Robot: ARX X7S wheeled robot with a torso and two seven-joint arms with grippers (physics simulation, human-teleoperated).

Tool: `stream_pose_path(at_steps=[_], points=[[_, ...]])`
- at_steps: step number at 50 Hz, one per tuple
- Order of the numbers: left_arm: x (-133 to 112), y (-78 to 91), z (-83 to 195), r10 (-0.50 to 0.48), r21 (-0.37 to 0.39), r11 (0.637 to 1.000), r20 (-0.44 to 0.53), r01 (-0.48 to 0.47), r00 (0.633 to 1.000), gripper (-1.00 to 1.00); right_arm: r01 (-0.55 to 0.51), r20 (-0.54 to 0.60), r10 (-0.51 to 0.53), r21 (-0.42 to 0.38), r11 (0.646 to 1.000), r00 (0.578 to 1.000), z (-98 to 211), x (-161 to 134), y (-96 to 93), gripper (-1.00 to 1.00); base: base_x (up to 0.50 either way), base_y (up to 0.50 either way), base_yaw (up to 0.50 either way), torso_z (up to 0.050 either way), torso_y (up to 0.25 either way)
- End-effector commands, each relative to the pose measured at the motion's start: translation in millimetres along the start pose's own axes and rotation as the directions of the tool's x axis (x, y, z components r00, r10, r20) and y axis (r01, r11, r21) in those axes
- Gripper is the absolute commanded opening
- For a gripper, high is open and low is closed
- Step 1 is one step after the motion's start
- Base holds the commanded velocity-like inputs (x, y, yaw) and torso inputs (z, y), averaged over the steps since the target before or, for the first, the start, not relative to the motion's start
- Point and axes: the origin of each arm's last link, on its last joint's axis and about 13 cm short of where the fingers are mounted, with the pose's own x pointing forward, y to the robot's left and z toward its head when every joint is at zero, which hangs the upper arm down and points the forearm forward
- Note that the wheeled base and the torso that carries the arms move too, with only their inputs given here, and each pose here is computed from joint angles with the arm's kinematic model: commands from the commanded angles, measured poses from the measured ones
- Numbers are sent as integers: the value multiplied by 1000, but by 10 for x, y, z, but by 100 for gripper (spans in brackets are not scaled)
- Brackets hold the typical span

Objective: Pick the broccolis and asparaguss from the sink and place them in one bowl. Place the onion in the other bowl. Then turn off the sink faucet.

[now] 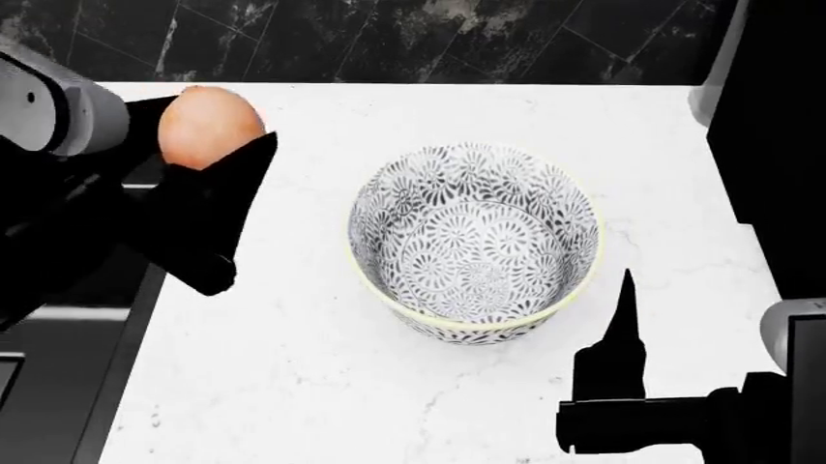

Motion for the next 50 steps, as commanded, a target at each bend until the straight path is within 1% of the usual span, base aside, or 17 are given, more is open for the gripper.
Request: stream_pose_path(at_steps=[1,5,6,7,9,11,12,13,14,17,22,29,30,31,35,41,50], points=[[331,-328,277,-248,49,967,-46,250,968,-100,-9,-2,9,9,1000,1000,10,39,9,100,0,0,0,0,0],[503,-390,373,-301,36,952,-87,305,950,-100,-13,3,13,7,1000,1000,58,68,19,100,0,0,0,0,0],[556,-403,388,-319,10,947,-116,322,941,-100,-13,4,13,6,1000,1000,68,67,19,100,0,0,0,0,0],[574,-404,394,-312,19,949,-110,316,944,-100,-12,4,12,5,1000,1000,70,65,19,100,0,0,0,0,0],[630,-430,440,-332,14,942,-123,337,935,-100,-8,2,8,5,1000,1000,58,44,23,100,0,0,0,0,0],[677,-452,448,-335,26,940,-131,341,933,-100,-5,1,5,7,1000,1000,47,35,26,100,0,0,0,0,0],[726,-457,439,-339,40,937,-150,348,929,-100,-6,0,6,7,1000,1000,46,35,30,100,0,0,0,0,0],[754,-459,431,-350,32,933,-156,359,924,-100,-5,1,5,8,1000,1000,46,36,32,100,0,0,0,0,0],[799,-472,416,-360,12,929,-195,369,912,-100,-5,3,5,13,1000,1000,48,43,35,100,0,0,0,0,0],[893,-517,404,-368,19,924,-221,381,903,-100,-6,11,6,9,1000,1000,73,44,39,100,0,0,0,0,0],[1015,-614,534,-400,-27,914,-212,404,892,-100,-3,4,3,11,1000,1000,38,16,40,100,0,0,0,0,0],[1140,-698,432,-386,3,915,-283,404,878,-100,-4,3,4,19,1000,1000,-11,5,37,100,0,0,0,0,1],[1171,-697,415,-358,5,926,-304,377,883,-100,-4,5,4,23,1000,1000,-17,6,39,100,0,0,0,0,0],[1185,-693,416,-371,-3,922,-302,388,878,-100,-6,5,6,24,1000,1000,-23,3,40,100,0,0,0,0,0],[1267,-644,402,-329,2,938,-317,347,890,-100,-4,8,4,24,1000,1000,-10,-24,31,100,0,0,0,0,0],[1269,-589,451,-322,-2,941,-306,337,896,-100,-1,9,1,27,1000,1000,-9,-20,25,100,0,0,0,2,0],[1302,-533,330,-290,3,951,-342,310,894,-100,-8,0,8,23,1000,1000,-2,-10,27,100,0,0,0,0,0]])
